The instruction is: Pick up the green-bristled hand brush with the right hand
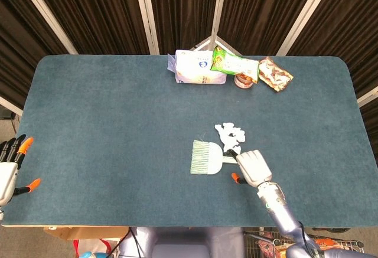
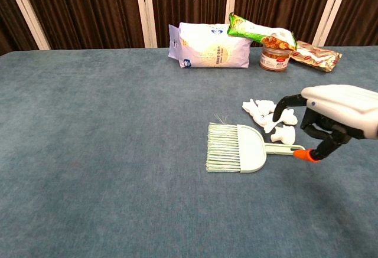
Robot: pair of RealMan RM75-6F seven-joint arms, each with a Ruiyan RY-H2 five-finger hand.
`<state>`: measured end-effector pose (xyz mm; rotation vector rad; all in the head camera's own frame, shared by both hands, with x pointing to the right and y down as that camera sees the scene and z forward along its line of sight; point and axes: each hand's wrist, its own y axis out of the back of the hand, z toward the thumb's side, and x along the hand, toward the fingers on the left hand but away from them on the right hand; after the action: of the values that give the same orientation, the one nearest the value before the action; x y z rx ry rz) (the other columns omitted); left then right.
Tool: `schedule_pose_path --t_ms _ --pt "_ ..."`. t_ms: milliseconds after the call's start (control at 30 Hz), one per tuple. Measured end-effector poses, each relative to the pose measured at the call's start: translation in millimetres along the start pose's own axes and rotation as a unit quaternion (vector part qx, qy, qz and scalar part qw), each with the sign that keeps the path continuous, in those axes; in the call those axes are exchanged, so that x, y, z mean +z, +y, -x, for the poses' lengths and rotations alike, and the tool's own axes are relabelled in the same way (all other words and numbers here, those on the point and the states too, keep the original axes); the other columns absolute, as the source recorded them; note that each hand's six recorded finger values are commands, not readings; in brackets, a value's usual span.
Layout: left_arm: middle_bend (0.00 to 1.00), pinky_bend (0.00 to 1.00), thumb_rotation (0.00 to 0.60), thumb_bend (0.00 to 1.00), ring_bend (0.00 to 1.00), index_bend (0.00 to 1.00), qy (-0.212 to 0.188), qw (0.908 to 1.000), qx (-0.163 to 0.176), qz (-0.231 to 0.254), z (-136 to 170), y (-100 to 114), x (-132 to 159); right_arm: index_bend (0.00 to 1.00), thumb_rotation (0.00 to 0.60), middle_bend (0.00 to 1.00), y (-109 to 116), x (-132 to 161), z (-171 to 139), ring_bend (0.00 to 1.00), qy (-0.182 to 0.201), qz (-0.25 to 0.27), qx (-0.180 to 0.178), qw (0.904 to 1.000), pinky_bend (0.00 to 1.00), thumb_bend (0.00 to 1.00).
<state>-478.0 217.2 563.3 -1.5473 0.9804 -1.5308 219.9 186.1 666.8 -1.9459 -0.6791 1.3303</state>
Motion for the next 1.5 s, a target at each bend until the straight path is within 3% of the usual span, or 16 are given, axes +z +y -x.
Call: schedule_pose_path --t_ms 267,1300,1400,1500 --pt "0.0 0.0 0.6 0.0 0.0 0.0 0.002 1.0 -0.003 0.001 0 -1 0 0.4 0.6 0.9 -13 7 19 0.93 -0.005 -0.011 0.012 0.9998 0.87 0.29" --pt "0.0 0.0 0.6 0.0 0.0 0.0 0.008 0.9999 -0.009 0.007 -1 -1 -2 0.43 0.6 0.9 -44 -12 45 0.93 -0.061 -0.029 0.047 0.9966 0.87 0.29" --pt "0.0 0.0 0.6 0.0 0.0 0.0 0.008 0.9999 -0.01 0.007 -1 -1 -2 0.47 0.6 0.9 -45 -13 45 0.93 -0.063 -0.028 0.047 0.9965 0.87 0.29" --pt "0.0 0.0 0.6 0.0 0.0 0.0 0.008 0.9999 -0.01 0.007 -1 -1 -2 0.57 0.6 0.9 -46 -13 46 0.93 -0.064 -0.027 0.047 0.9965 0.87 0.37"
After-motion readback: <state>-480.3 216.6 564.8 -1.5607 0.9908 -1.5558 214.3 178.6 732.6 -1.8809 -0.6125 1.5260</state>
